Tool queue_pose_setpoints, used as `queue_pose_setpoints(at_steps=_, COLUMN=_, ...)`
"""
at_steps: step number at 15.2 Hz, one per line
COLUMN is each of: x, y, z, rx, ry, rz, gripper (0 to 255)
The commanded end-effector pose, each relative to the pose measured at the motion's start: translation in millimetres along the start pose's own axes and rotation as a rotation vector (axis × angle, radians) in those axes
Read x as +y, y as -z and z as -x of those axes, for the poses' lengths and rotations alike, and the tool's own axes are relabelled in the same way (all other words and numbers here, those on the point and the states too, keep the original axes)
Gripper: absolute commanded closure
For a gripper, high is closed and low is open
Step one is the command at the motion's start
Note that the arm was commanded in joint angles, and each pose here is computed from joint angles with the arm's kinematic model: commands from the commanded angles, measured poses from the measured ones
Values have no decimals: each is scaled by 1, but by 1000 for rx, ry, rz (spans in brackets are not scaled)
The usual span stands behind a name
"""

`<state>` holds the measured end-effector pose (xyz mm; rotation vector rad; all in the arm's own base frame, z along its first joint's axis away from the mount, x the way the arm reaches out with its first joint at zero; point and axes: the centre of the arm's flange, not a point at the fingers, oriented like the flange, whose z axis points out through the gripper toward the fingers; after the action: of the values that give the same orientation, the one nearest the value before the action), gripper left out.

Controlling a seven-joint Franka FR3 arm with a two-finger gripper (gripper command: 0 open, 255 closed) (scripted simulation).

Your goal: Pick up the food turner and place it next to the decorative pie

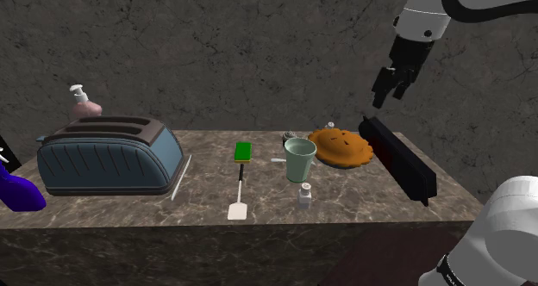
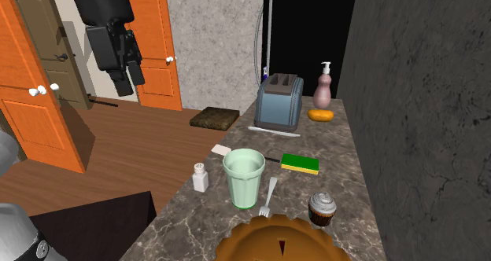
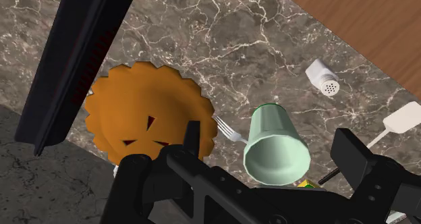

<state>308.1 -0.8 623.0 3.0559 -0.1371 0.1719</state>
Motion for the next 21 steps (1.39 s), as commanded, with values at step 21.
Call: queue_pose_setpoints(at_steps=21, x=-174, y=-169, z=-104, rx=-33, ry=-274, rz=-10, gripper=0)
